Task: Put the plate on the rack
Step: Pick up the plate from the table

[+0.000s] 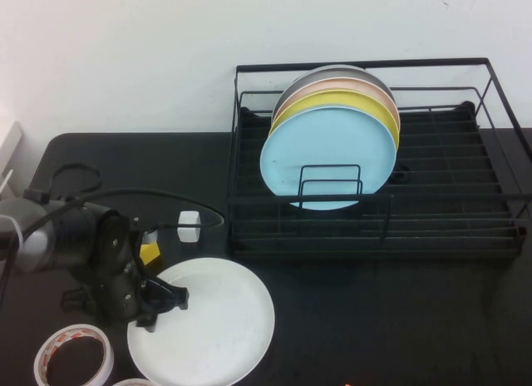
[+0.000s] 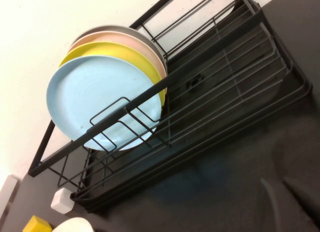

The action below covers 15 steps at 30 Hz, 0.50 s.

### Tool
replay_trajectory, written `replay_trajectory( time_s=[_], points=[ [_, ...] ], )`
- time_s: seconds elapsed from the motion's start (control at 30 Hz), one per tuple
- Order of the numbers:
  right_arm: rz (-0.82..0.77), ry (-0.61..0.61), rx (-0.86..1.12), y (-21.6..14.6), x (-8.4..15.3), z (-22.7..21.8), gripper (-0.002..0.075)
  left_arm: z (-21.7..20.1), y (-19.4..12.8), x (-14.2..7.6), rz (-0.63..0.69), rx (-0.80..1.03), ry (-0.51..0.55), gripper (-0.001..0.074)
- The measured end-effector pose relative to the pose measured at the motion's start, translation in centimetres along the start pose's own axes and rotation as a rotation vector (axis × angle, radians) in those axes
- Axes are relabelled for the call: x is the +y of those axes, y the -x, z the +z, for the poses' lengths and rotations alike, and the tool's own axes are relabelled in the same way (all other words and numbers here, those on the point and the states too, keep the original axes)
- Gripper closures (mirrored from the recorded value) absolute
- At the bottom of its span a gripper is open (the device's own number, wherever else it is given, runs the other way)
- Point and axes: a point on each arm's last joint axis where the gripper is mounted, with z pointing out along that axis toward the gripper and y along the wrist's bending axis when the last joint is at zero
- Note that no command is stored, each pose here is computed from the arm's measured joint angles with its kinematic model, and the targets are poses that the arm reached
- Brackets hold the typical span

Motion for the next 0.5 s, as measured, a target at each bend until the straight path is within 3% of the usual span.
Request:
replay_trajectory(
  time_s=[0.1, 0.17, 0.5],
  points=[
    [-0.002, 0.0, 0.0, 0.0, 0.0, 0.0, 0.0728, 0.05, 0.07, -0.01, 0.017, -0.002, 0.001, 0.0629],
    [-0.002, 0.0, 0.0, 0.0, 0.0, 0.0, 0.0728, 0.06, 0.2, 0.04, 0.01, -0.005, -0.001, 0.0676],
    [-0.002, 0.0, 0.0, 0.0, 0.0, 0.0, 0.0728, -0.24, 0.35, -0.1, 0.048, -0.02, -0.036, 0.0702]
  ],
)
